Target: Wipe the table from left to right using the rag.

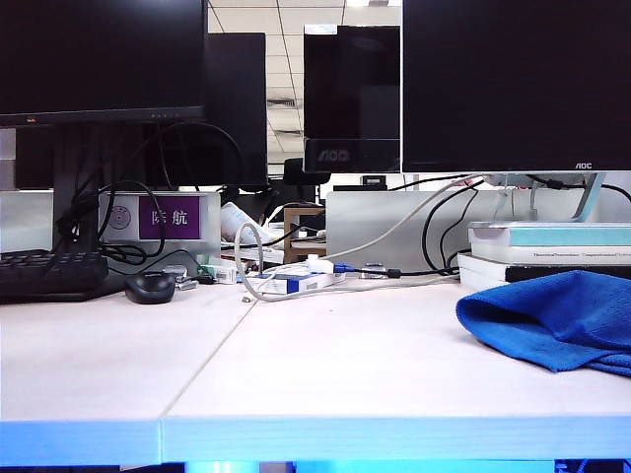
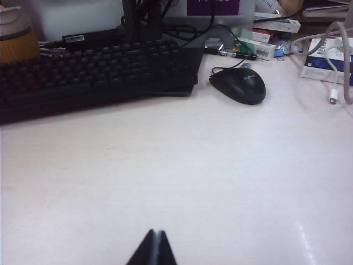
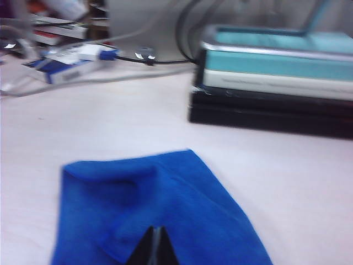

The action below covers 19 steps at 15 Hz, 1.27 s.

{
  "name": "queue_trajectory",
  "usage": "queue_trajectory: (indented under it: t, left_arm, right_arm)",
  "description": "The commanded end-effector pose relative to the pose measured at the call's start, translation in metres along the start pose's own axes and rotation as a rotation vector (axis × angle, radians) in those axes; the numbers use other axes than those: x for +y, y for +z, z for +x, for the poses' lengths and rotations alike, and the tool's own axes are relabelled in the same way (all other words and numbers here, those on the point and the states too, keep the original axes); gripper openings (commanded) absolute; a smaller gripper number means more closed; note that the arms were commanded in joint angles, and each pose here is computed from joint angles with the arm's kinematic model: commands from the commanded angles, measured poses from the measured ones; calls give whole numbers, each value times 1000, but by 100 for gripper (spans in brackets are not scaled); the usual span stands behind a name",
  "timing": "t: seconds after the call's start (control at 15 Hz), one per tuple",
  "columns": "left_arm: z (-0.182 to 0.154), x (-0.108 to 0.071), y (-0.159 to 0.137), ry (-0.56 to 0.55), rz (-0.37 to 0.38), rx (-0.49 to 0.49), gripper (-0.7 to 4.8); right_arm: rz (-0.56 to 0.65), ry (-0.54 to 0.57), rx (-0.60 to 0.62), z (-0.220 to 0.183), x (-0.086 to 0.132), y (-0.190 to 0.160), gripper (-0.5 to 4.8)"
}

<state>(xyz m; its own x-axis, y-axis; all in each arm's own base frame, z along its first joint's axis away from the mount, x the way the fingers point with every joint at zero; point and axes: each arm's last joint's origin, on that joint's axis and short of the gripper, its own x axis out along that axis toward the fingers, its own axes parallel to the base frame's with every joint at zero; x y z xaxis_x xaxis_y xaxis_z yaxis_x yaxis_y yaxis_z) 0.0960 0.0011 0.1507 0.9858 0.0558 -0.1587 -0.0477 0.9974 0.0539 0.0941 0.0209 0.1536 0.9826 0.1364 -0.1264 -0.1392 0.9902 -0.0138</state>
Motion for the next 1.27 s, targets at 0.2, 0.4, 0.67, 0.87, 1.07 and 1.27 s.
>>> queue_trajectory:
  t: [0.2,0.4,0.67,0.87,1.07,1.27]
  left_arm:
    - [0,0,-2,5,-3,11,-2]
    - [0,0,-2,5,-3,11,-2]
    - [0,0,-2,5,-3,11,-2]
    - [0,0,-2,5,-3,11,-2]
    - [0,0,-2,5,-3,11,-2]
    - [0,0,-2,5,-3,11,-2]
  right_arm:
    - [23,-41,45,1,-8,-6,-1]
    - [34,-108,48,1,-15,-6,-1]
    - [123,-140,39,0,-18,-6,-1]
    - [122,-139,36,0,-18,-6,-1]
    - [122,-139,36,0,-18,-6,-1]
    - [122,-139,36,0,-18,-6,-1]
